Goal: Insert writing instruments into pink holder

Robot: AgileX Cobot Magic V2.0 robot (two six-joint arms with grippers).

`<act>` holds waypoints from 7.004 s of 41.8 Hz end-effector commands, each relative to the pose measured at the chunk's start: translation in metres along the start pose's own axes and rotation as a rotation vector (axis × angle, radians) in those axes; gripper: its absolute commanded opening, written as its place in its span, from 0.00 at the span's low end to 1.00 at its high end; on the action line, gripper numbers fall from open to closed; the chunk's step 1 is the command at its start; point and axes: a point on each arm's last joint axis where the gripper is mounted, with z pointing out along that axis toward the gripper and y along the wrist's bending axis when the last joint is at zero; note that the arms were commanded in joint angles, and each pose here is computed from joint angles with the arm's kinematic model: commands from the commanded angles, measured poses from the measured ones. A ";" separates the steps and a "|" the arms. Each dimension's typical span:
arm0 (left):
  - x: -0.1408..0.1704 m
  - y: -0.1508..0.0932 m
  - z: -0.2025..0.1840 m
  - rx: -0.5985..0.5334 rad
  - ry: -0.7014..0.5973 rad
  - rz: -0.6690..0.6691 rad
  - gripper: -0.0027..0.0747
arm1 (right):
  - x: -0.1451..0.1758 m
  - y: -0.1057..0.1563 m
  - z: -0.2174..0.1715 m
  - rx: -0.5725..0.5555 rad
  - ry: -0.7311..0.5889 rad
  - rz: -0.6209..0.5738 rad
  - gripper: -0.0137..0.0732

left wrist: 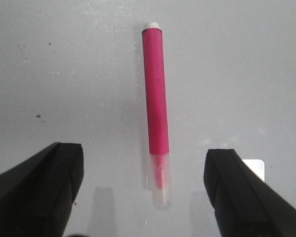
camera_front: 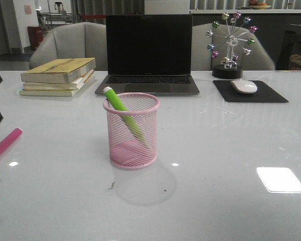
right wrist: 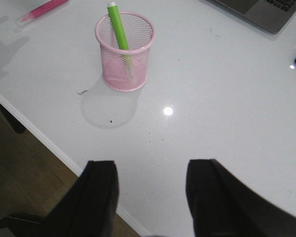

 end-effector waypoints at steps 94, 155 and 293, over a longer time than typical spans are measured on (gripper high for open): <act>0.025 -0.087 -0.126 0.166 -0.877 0.237 0.15 | -0.013 -0.001 -0.006 0.003 -0.097 -0.009 0.66; 0.037 -0.207 -0.035 0.562 -1.320 0.300 0.59 | -0.013 -0.001 -0.006 0.003 -0.097 -0.009 0.66; 0.257 0.000 -0.104 -0.015 -1.256 -0.135 0.15 | -0.006 -0.001 -0.004 0.004 -0.037 -0.009 0.19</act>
